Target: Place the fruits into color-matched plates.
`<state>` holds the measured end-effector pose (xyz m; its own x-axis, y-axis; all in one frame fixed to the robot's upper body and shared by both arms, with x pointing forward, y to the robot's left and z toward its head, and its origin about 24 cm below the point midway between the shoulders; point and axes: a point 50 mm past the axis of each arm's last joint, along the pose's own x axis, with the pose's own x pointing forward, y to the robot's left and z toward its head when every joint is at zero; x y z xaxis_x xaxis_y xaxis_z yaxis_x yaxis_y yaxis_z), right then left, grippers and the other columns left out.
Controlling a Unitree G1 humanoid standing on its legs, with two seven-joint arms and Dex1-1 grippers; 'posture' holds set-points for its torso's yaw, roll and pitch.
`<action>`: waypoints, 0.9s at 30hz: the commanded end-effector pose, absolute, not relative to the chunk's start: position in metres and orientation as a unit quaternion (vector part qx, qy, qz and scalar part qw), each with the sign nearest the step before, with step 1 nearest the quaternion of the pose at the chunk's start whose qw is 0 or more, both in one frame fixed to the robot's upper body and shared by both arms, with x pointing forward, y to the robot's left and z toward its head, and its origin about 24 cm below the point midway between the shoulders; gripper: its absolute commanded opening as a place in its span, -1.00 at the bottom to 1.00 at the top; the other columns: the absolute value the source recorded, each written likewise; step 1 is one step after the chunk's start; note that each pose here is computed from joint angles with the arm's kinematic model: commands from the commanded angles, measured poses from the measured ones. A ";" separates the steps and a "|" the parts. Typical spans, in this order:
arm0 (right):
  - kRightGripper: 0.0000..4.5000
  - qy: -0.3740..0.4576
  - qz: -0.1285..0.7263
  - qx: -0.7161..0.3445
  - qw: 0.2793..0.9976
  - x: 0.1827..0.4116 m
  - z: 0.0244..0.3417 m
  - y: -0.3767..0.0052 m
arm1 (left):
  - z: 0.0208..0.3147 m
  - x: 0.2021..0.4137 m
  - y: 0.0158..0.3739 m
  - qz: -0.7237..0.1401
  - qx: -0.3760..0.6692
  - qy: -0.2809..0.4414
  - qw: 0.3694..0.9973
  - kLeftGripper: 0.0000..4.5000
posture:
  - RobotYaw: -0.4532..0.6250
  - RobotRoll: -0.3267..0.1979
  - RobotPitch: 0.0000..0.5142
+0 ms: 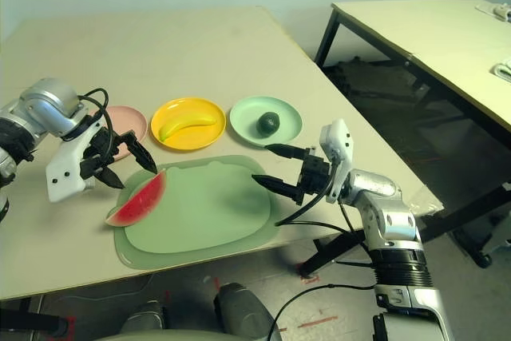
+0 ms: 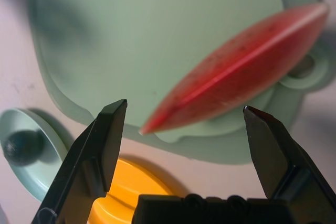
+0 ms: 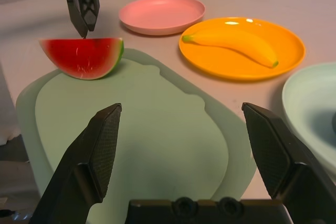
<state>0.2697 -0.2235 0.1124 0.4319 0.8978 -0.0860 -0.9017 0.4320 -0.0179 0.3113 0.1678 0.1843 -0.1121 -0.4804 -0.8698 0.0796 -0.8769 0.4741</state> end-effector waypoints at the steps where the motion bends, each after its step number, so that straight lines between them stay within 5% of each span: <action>1: 0.99 0.024 0.532 -0.039 0.845 0.267 0.117 -0.225 | 0.183 0.308 0.163 -0.737 0.633 -0.166 0.168 1.00 | -0.73 0.25 -0.98; 27: 0.99 0.035 0.554 -0.067 0.829 0.264 0.120 -0.226 | 0.160 0.309 0.168 -0.763 0.623 -0.093 0.144 1.00 | -0.74 0.25 -0.98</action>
<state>0.2656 -0.2275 0.1195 0.3958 0.9100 -0.1238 -0.9183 0.3917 -0.0565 0.3086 0.1671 0.1615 -0.1854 -0.3453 -0.9200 0.0916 -0.9382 0.3337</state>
